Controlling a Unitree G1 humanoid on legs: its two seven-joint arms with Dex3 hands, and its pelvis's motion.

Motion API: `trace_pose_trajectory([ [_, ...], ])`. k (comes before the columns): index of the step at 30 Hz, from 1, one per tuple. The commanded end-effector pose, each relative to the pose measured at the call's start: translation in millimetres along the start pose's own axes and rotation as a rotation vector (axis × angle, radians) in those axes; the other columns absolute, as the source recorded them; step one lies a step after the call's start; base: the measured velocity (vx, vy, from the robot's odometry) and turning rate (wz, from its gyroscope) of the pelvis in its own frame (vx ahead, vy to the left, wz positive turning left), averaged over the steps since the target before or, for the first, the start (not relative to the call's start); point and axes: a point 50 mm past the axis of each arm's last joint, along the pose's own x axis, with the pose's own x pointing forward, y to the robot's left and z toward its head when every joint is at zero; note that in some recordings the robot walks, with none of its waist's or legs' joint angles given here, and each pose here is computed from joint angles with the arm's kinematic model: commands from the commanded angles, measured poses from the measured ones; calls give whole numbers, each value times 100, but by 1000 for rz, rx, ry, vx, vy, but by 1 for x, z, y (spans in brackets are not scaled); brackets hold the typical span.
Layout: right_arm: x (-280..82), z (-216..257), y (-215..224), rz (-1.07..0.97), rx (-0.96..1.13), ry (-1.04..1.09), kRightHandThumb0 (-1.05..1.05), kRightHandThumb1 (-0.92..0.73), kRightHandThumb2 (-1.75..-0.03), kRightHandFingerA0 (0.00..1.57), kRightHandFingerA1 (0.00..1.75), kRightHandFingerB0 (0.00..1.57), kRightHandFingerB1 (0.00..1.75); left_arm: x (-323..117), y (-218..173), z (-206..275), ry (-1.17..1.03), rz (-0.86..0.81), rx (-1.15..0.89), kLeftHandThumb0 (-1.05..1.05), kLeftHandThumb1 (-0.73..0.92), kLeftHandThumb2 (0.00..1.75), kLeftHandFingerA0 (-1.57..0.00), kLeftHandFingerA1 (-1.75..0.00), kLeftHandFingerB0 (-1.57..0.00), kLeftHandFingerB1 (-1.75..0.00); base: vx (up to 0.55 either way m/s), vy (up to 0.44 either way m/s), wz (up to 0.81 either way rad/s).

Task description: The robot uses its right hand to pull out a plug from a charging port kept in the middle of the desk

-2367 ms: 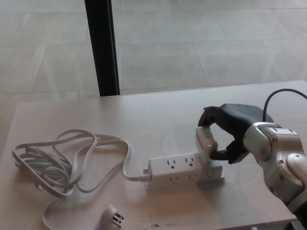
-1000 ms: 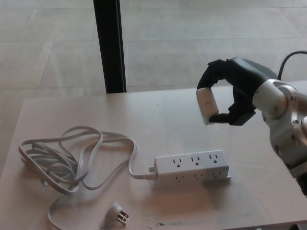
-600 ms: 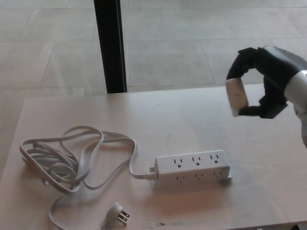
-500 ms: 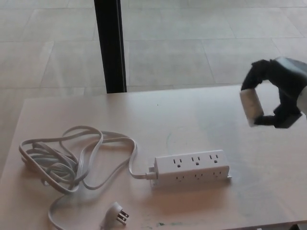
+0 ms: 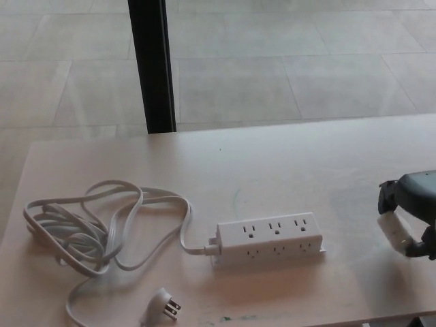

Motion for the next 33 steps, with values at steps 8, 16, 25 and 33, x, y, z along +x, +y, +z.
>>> trace_pose_trajectory([
  [8, 5, 18, -5, 7, -268, -85, -37, -54, -61, 80, 161, 64, 77, 0, 3, 3, -20, 8, -20, -86, 92, 76, -78, -55, -64, -43, 0, 0, 0],
  [16, 5, 13, -28, 152, -153, 0, -89, -36, -82, 91, 143, 0, 12, -1, 4, 0, -21, 10, -18, -86, 92, 76, -77, -54, -63, -42, 0, 0, 0],
  [25, -13, -31, -70, 165, 247, 52, -93, -44, -85, 79, 113, 2, 19, -2, 5, -2, -12, 13, -32, -87, 92, 76, -76, -54, -64, -43, 0, 0, 0],
  [33, -75, -114, -78, -75, 500, 168, -73, -58, -64, 91, 154, 38, 37, -3, 9, -4, -3, 25, -31, -86, 92, 76, -79, -56, -64, -42, 0, 0, 0],
])
